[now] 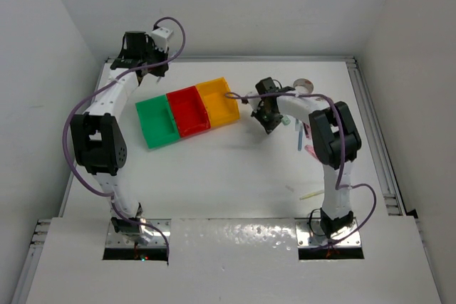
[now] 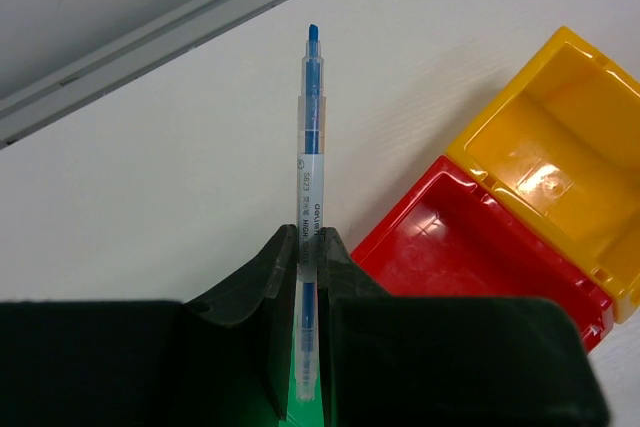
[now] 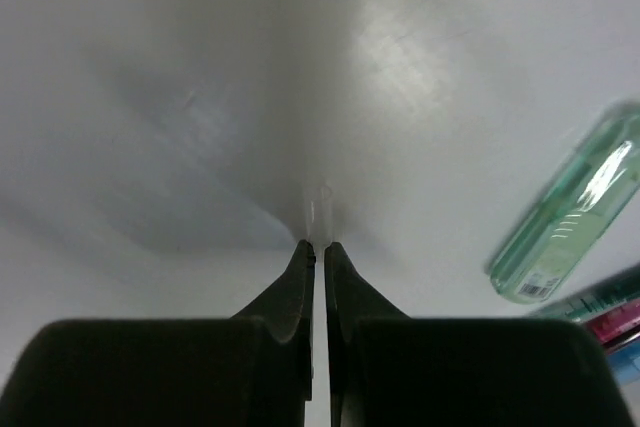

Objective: Sort the stationery into containers
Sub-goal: Move the pen cap to the center of the board, then close the pen cap on the pen.

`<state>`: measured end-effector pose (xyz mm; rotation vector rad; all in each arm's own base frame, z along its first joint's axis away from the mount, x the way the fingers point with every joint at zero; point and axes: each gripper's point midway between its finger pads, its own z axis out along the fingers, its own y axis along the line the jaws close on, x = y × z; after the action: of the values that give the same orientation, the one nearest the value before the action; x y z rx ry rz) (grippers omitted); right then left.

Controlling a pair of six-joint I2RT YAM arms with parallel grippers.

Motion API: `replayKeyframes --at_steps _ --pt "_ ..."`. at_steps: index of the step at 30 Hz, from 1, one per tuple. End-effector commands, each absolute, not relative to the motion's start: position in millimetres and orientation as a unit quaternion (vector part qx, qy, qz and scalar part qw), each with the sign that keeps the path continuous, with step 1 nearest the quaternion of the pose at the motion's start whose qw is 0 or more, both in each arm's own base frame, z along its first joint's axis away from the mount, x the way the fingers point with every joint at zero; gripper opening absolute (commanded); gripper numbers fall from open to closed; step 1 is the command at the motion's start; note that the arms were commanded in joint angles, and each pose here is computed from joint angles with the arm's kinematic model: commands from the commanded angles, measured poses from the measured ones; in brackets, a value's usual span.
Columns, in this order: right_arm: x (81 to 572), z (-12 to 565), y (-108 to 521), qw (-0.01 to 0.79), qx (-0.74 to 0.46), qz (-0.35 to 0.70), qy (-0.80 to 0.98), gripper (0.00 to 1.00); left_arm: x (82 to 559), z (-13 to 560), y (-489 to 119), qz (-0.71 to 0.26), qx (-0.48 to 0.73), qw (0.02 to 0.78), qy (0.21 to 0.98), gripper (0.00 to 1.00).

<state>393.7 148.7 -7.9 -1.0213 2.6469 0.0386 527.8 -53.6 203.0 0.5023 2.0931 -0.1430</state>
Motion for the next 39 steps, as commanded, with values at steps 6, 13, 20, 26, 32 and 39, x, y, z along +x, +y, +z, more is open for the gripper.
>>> replayKeyframes --at_steps 6,13,20,26,32,39 --pt "359.9 -10.0 130.5 0.127 -0.482 -0.002 0.867 0.21 540.0 238.4 -60.1 -0.053 0.215 0.519 0.825 0.00" --pt "367.3 9.9 135.1 0.139 -0.468 -0.001 0.872 0.58 539.3 237.4 -59.2 -0.051 0.212 0.520 0.826 0.00" --pt "396.5 90.0 161.3 0.286 -0.296 0.033 0.911 0.68 540.6 240.4 -59.2 -0.050 0.212 0.524 0.824 0.00" --pt "402.1 125.3 142.1 0.340 0.280 0.097 0.893 0.73 543.8 241.1 -60.2 -0.055 0.203 0.528 0.823 0.00" --pt "403.1 74.9 149.2 0.228 0.629 0.261 0.696 0.51 541.2 237.4 -56.5 -0.055 0.187 0.531 0.824 0.00" --pt "398.4 55.4 138.9 0.142 0.704 0.156 0.678 0.46 535.1 236.6 -48.1 -0.045 0.173 0.529 0.830 0.00"
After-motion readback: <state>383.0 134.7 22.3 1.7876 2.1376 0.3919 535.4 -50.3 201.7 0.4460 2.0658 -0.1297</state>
